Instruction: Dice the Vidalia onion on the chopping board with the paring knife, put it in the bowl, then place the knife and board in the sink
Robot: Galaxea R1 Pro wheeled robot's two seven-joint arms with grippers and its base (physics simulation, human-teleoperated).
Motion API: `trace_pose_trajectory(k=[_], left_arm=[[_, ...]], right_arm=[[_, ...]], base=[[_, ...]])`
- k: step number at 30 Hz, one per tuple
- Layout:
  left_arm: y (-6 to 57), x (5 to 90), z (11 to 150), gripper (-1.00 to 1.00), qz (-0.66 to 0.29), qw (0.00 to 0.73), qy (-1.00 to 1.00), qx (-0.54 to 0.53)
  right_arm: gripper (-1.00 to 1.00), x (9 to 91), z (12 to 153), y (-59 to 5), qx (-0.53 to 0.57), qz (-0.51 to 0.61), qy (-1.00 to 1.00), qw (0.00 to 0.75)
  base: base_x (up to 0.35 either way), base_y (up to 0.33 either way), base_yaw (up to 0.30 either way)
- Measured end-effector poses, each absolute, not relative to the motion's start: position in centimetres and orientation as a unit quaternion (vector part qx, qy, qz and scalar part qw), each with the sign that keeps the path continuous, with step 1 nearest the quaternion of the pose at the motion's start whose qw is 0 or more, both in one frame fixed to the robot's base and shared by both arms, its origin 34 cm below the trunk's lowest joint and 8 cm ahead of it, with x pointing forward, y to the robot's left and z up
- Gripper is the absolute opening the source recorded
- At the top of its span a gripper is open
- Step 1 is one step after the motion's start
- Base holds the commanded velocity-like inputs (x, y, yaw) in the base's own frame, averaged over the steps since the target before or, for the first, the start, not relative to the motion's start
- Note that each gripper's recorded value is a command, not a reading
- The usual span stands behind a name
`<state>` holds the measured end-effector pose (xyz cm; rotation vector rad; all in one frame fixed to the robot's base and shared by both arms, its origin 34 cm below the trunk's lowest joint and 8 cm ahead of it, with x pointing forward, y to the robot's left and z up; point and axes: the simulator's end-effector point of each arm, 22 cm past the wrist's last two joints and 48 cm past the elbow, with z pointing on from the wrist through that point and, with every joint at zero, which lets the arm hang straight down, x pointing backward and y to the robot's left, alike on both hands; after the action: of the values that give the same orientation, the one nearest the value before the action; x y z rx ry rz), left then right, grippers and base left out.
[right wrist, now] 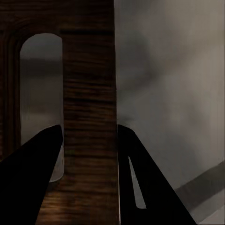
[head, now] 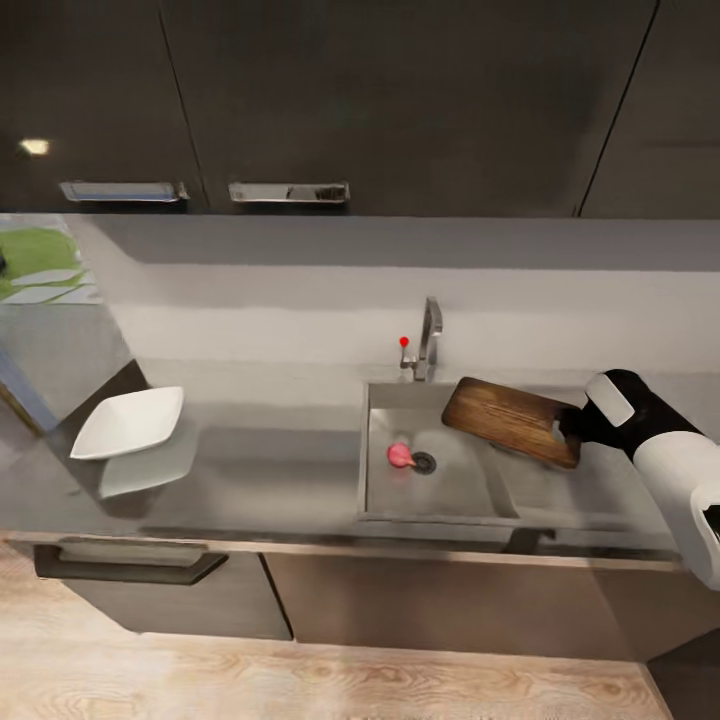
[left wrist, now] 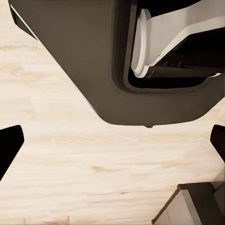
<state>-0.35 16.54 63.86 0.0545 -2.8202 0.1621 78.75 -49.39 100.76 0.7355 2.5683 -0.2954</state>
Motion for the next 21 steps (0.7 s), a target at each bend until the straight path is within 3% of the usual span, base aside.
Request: trace_pose_trajectory(k=[15,21], left_arm=[[16.53,-0.39,63.87,1.0,0.057,0.158,-0.986,0.019],[16.53,-0.37,63.87,1.0,0.057,0.157,-0.986,0.019]], right_arm=[[-1.0,78.71,100.76,-49.42,0.266,-0.108,0.931,0.225],[-1.0,78.67,100.76,-49.42,0.266,-0.108,0.931,0.224]], base=[[-0.273,0.215,0.028],[-0.101,0.271,0.063]])
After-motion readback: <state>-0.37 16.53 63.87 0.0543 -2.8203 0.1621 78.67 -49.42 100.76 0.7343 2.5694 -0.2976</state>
